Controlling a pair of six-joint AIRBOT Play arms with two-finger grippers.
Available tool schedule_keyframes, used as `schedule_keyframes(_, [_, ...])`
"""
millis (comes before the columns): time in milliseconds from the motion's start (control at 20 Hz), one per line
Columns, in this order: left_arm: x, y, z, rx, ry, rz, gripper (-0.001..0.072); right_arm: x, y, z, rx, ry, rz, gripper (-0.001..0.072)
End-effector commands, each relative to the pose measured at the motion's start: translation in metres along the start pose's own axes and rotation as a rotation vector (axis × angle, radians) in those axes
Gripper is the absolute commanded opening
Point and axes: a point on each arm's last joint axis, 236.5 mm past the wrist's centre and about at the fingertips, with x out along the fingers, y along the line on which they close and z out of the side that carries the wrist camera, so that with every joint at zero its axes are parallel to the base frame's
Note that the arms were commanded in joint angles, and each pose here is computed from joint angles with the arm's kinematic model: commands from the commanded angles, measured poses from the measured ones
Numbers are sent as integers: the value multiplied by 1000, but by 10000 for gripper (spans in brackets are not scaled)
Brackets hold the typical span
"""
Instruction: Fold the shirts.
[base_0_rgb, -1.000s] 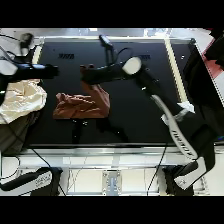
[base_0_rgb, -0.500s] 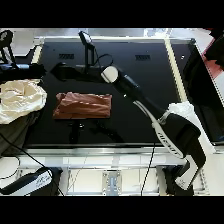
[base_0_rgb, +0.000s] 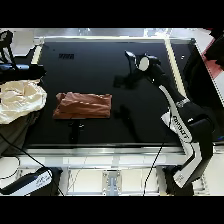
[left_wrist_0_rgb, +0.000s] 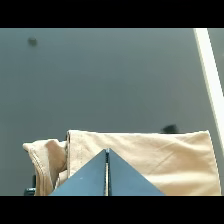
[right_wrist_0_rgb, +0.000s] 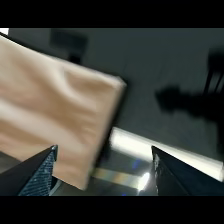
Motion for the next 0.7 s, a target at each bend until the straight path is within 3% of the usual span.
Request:
schedule_keyframes(0, [0,0,0,0,0,1,14,47,-12,-46,195,190,113,651])
schedule_keyframes(250, [0,0,0,-2,-1,-2,14,91,40,-56,271,259,387,651])
schedule_keyframes(550, [0,0,0,-2,-1,-2,14,123,65,-78,245,287,378,632])
schedule_keyframes(600, [0,0,0,-2,-1,-2,14,125,73,-78,244,281,389,515])
schedule_keyframes(650, [0,0,0,-2,0,-2,14,124,81,-78,250,275,413,294])
